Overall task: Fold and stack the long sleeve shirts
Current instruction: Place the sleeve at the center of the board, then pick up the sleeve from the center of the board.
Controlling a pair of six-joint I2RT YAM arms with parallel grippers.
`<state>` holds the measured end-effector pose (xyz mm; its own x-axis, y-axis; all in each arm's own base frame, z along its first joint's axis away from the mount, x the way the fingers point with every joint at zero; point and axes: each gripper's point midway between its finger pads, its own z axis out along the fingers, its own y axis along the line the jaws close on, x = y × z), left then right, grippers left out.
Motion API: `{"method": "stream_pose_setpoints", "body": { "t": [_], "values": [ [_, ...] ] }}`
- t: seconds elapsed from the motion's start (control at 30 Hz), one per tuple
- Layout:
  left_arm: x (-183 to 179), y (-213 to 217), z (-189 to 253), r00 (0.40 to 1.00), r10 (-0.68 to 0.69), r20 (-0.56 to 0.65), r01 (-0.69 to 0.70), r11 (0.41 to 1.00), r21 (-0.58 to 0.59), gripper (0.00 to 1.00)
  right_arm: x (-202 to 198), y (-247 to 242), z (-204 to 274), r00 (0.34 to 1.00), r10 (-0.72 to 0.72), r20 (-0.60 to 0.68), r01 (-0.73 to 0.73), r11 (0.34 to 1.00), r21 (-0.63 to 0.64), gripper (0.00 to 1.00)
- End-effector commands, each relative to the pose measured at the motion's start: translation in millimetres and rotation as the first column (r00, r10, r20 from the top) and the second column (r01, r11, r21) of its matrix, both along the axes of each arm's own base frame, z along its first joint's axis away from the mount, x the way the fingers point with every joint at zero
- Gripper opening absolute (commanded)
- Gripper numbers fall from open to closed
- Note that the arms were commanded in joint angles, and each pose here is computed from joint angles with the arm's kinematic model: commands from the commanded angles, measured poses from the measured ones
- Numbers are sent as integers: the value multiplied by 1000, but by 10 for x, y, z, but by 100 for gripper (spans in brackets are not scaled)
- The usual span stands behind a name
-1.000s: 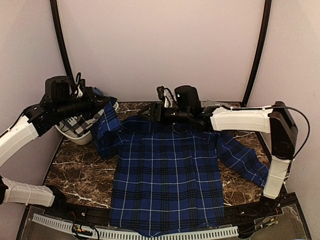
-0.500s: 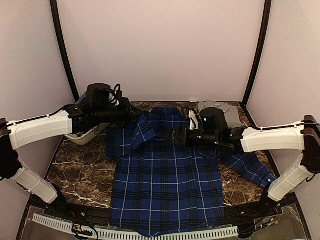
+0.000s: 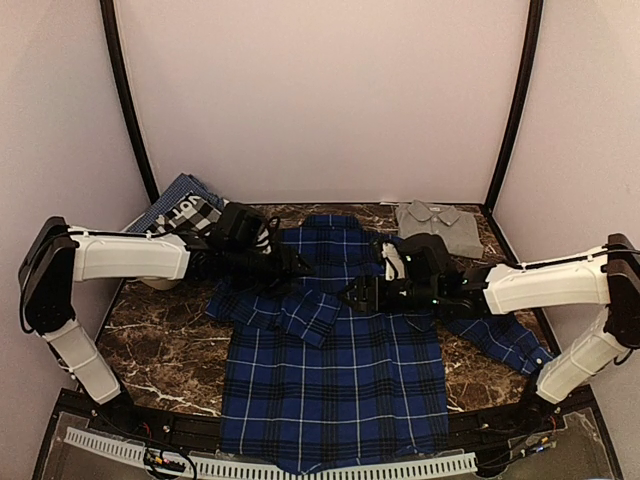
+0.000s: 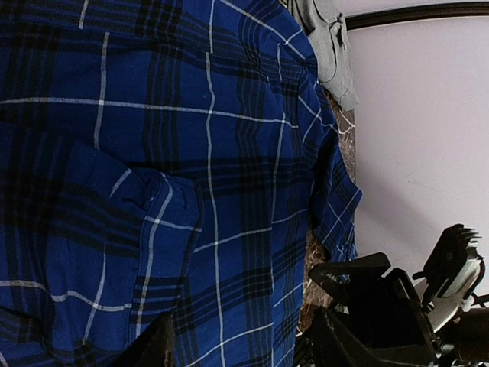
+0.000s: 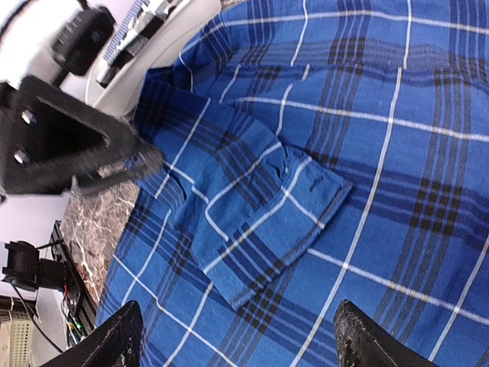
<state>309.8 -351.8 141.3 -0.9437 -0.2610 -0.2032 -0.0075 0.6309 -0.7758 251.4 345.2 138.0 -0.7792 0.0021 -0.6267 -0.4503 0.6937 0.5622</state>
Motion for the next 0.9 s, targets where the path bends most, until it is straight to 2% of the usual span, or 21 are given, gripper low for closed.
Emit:
{"method": "stream_pose_setpoints", "body": {
  "t": [0.0, 0.13, 0.23, 0.47, 0.63, 0.87],
  "values": [
    [-22, 227, 280, 994, -1, 110, -8, 997, 74, 61, -144, -1, -152, 999, 19, -32, -21, 998, -65, 82],
    [-24, 480, 151, 993, 31, 116, -48, 988, 144, 60, -240, 74, -258, 998, 37, -57, -43, 994, -99, 80],
    [-23, 640, 32, 994, 54, 96, -69, 986, 154, 57, -241, 178, -313, 996, 48, -79, -56, 994, -95, 77],
    [-96, 895, -57, 993, 63, 101, -81, 979, 185, 53, 42, 384, -474, 998, 28, -51, -36, 983, -178, 72],
    [-305, 734, -172, 995, -57, 79, 39, 977, 211, 52, 281, 313, -458, 999, -15, -42, 7, 984, -178, 71],
    [-638, 194, -364, 957, -275, 93, 226, 907, 356, 50, 408, -112, -352, 993, -117, -15, 113, 978, -175, 70]
  ]
}}
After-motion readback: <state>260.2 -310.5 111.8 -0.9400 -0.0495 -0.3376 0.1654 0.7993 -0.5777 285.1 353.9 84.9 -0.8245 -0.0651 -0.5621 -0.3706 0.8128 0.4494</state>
